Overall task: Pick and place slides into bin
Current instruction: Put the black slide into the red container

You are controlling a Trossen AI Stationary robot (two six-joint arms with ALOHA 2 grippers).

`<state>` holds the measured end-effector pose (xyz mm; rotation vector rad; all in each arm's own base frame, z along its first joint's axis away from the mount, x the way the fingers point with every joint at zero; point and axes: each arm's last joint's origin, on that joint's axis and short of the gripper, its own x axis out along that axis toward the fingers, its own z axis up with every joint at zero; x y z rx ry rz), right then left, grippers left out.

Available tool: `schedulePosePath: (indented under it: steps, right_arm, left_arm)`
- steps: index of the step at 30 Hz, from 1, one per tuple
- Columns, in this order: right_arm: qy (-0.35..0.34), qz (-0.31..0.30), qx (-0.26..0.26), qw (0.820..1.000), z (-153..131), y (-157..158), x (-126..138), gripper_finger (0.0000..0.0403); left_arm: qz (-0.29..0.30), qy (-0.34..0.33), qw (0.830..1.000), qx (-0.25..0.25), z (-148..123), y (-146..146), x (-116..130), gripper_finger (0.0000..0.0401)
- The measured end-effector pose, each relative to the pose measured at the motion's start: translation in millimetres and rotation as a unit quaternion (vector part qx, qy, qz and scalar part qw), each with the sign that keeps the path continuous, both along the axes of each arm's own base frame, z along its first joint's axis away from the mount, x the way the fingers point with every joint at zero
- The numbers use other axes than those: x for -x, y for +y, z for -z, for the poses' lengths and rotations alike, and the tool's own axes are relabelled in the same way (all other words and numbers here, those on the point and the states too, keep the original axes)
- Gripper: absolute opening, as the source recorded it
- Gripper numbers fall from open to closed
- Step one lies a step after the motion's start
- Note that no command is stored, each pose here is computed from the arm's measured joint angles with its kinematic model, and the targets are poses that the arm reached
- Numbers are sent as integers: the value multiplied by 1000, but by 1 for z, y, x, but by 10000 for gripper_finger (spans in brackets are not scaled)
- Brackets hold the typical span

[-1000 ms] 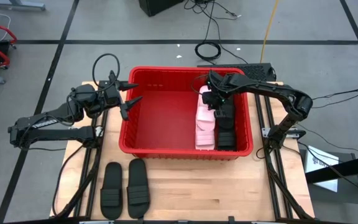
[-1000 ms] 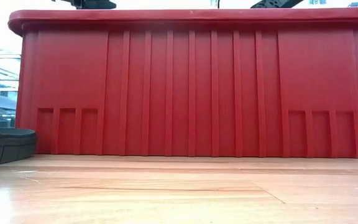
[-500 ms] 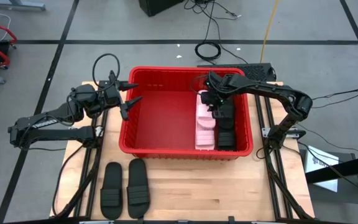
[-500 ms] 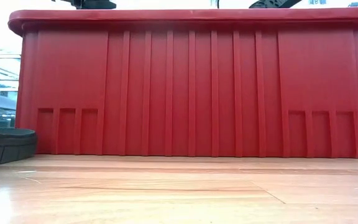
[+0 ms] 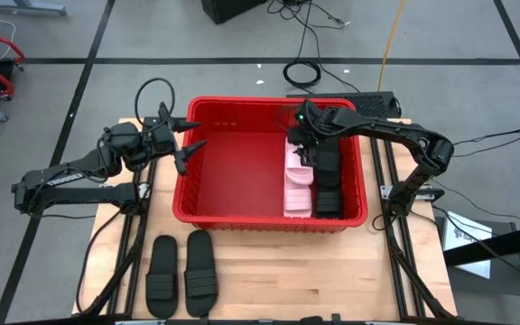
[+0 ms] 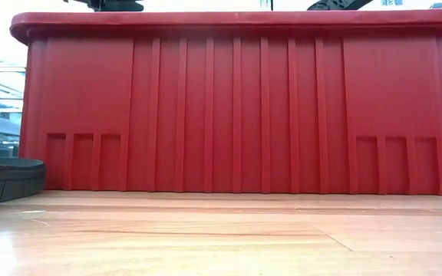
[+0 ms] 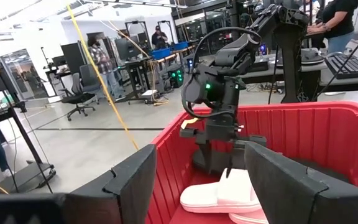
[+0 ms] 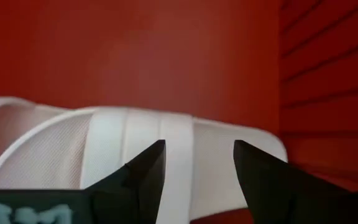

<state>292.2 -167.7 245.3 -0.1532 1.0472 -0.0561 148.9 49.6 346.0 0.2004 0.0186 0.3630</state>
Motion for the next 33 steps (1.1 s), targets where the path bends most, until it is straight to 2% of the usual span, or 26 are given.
schedulePosePath:
  steps: [9, 17, 20, 28, 33]
  right_arm:
    - [-82, 21, 22, 996, -21, 4, -7, 172]
    - [-209, 21, 48, 977, -66, 26, -8, 171]
    - [-251, 19, 49, 967, -83, 36, -5, 171]
    - [-315, 0, 16, 949, -110, 74, 0, 171]
    - [-332, -30, -9, 943, -118, 101, -1, 171]
  left_arm:
    - [6, 0, 1000, -1, 0, -1, 1, 250]
    - [44, -25, 999, 2, -7, -10, 13, 250]
    - [69, -33, 997, 9, -8, -17, 18, 250]
    - [182, -51, 982, 6, -13, -41, 24, 250]
    - [207, -51, 977, 8, -13, -52, 23, 250]
